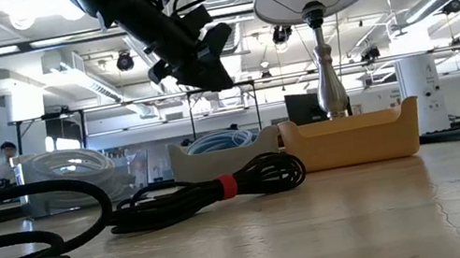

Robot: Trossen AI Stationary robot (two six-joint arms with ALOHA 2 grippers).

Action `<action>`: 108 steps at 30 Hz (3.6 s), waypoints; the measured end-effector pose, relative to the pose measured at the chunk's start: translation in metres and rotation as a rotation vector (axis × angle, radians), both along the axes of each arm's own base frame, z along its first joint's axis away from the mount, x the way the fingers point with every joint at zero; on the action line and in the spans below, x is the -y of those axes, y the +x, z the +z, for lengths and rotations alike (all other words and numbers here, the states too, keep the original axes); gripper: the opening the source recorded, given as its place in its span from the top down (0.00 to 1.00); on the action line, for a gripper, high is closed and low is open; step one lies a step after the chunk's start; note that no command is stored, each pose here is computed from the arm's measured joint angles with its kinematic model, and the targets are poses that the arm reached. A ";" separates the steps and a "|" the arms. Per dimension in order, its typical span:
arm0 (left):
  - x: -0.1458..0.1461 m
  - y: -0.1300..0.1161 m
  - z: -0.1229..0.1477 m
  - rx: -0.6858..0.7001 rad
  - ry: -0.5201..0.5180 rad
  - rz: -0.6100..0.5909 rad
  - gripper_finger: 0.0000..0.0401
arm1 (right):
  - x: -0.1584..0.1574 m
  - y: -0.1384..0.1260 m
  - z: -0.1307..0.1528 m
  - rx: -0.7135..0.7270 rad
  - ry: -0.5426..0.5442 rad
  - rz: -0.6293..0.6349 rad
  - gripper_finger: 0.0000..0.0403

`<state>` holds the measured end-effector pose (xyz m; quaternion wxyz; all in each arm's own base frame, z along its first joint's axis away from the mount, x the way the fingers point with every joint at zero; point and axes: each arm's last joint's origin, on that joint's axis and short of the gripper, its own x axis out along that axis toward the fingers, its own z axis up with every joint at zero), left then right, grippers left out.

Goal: Pick & Place USB Port
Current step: Put the blue HDMI cable into the gray bin, then put the bottom right black USB cable into the yellow bin

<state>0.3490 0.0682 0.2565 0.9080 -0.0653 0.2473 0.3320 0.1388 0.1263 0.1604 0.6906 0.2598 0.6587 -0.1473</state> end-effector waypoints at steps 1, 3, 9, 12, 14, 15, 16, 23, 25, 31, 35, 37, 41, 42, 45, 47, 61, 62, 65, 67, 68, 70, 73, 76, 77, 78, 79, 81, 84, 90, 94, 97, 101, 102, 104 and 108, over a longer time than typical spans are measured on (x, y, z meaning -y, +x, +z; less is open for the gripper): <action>0.000 0.000 0.000 0.001 0.000 0.000 0.62 | 0.001 -0.002 -0.004 -0.005 -0.010 -0.021 0.61; 0.000 0.000 0.000 0.001 0.000 0.000 0.62 | 0.004 -0.004 -0.013 0.012 -0.005 -0.039 0.62; 0.000 0.000 0.000 0.001 0.000 0.000 0.62 | 0.007 -0.006 -0.029 0.085 0.010 -0.056 0.64; 0.000 0.000 0.000 0.003 0.000 0.000 0.62 | 0.009 -0.008 -0.029 0.071 -0.006 -0.044 0.68; 0.000 0.000 0.000 0.003 -0.004 0.003 0.62 | 0.008 -0.007 -0.028 0.079 -0.016 0.004 0.72; 0.000 0.000 0.000 0.004 -0.006 0.004 0.62 | 0.008 -0.007 -0.028 0.080 -0.021 0.033 0.74; 0.000 0.000 0.000 0.005 -0.007 0.004 0.62 | 0.008 -0.006 -0.026 0.083 -0.027 0.062 0.77; 0.000 0.000 0.000 0.008 -0.010 0.007 0.62 | -0.005 0.009 -0.004 0.191 0.002 0.171 0.95; 0.000 0.001 0.000 0.014 -0.009 0.006 0.62 | -0.010 0.015 0.006 0.225 0.019 0.222 0.96; 0.002 0.000 0.002 0.005 0.008 -0.011 0.62 | -0.021 0.030 0.037 0.366 -0.005 0.335 0.96; 0.005 -0.002 0.008 0.010 0.027 -0.031 0.62 | -0.021 0.041 0.053 0.501 -0.157 0.400 0.96; 0.007 -0.003 0.011 0.011 0.035 -0.042 0.62 | -0.015 0.047 0.059 0.547 -0.252 0.403 0.96; 0.013 -0.007 0.022 0.031 0.057 -0.071 0.62 | 0.000 0.062 0.070 0.595 -0.453 0.402 0.96; 0.014 -0.010 0.026 0.039 0.062 -0.080 0.62 | 0.006 0.066 0.073 0.603 -0.511 0.396 0.96; 0.020 -0.017 0.038 0.064 0.081 -0.102 0.62 | 0.023 0.078 0.084 0.615 -0.685 0.356 0.96; 0.024 -0.023 0.048 0.079 0.100 -0.120 0.62 | 0.037 0.086 0.092 0.606 -0.782 0.322 0.96; 0.031 -0.060 0.081 0.064 0.161 -0.144 0.62 | 0.146 0.151 0.117 0.821 -0.924 0.171 0.96; 0.031 -0.061 0.081 0.064 0.162 -0.142 0.62 | 0.153 0.156 0.114 0.839 -0.912 0.159 0.96; 0.031 -0.062 0.081 0.054 0.163 -0.138 0.62 | 0.172 0.171 0.100 0.871 -0.869 0.120 0.96; 0.031 -0.062 0.080 0.047 0.165 -0.140 0.62 | 0.183 0.180 0.086 0.846 -0.862 0.091 0.95; 0.031 -0.062 0.080 0.041 0.167 -0.142 0.62 | 0.188 0.184 0.079 0.833 -0.861 0.075 0.95; 0.031 -0.062 0.079 0.031 0.166 -0.143 0.62 | 0.199 0.189 0.063 0.784 -0.859 0.059 0.95; 0.031 -0.063 0.077 0.012 0.163 -0.144 0.62 | 0.215 0.194 0.048 0.761 -0.868 -0.007 0.95; 0.031 -0.064 0.078 0.013 0.163 -0.144 0.62 | 0.231 0.198 0.041 0.743 -0.876 -0.081 0.95; 0.031 -0.064 0.078 0.014 0.164 -0.144 0.62 | 0.236 0.200 0.039 0.734 -0.874 -0.098 0.95; 0.031 -0.064 0.078 0.012 0.163 -0.144 0.62 | 0.240 0.202 0.038 0.727 -0.872 -0.111 0.95; 0.031 -0.064 0.078 0.011 0.163 -0.144 0.62 | 0.244 0.204 0.036 0.721 -0.872 -0.121 0.95; 0.031 -0.064 0.077 0.009 0.163 -0.144 0.62 | 0.249 0.210 0.031 0.705 -0.871 -0.129 0.95; 0.031 -0.064 0.077 0.007 0.163 -0.144 0.62 | 0.254 0.219 0.025 0.690 -0.871 -0.126 0.95; 0.031 -0.065 0.075 -0.017 0.160 -0.146 0.62 | 0.260 0.237 0.022 0.669 -0.889 -0.084 0.90; 0.031 -0.066 0.073 -0.036 0.156 -0.148 0.62 | 0.261 0.241 0.026 0.622 -0.870 -0.075 0.84; 0.031 -0.066 0.072 -0.041 0.153 -0.147 0.62 | 0.261 0.240 0.026 0.586 -0.859 -0.060 0.79; 0.031 -0.066 0.067 -0.054 0.149 -0.147 0.62 | 0.259 0.237 0.025 0.539 -0.851 -0.027 0.75; 0.031 -0.066 0.065 -0.059 0.147 -0.146 0.62 | 0.258 0.237 0.026 0.536 -0.854 -0.013 0.75; 0.031 -0.067 0.060 -0.064 0.135 -0.141 0.62 | 0.254 0.235 0.029 0.540 -0.861 0.009 0.74; 0.032 -0.068 0.050 -0.078 0.102 -0.150 0.62 | 0.245 0.233 0.042 0.560 -0.860 0.030 0.72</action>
